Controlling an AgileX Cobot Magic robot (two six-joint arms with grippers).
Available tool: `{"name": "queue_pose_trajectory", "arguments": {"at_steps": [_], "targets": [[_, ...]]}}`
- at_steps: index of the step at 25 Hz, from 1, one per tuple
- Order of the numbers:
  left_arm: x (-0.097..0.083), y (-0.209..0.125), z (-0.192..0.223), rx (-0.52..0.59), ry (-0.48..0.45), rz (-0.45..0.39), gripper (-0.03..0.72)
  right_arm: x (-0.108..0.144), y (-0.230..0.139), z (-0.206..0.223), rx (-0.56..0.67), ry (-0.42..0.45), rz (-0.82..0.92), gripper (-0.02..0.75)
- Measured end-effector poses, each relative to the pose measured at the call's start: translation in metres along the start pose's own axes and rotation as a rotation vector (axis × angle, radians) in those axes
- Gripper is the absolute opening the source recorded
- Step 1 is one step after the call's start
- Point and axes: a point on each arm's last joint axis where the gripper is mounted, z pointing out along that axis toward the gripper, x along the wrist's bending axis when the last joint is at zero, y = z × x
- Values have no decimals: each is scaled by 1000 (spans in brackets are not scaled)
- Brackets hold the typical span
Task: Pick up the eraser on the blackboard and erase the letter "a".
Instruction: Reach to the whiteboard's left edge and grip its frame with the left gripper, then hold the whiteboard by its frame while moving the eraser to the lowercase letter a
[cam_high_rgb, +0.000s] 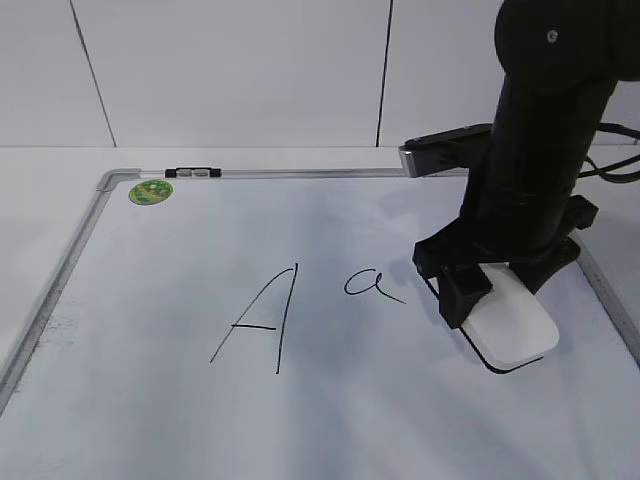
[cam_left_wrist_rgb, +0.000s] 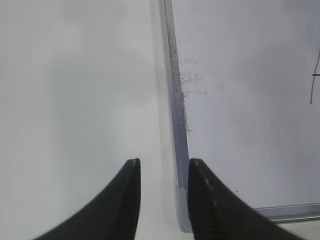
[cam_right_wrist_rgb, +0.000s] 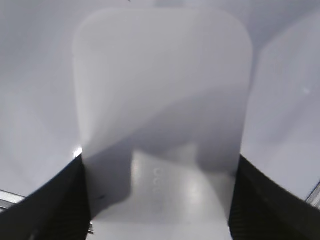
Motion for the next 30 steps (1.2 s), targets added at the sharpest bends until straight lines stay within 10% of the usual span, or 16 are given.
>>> {"name": "queue_pose_trajectory", "arguments": {"at_steps": [15, 30], "targets": [[9, 128, 130, 298, -39, -80, 245, 0, 0, 0, -3, 4, 1, 538], [12, 118, 244, 624, -118, -157, 244, 1, 0, 0, -3, 9, 3, 538]]}}
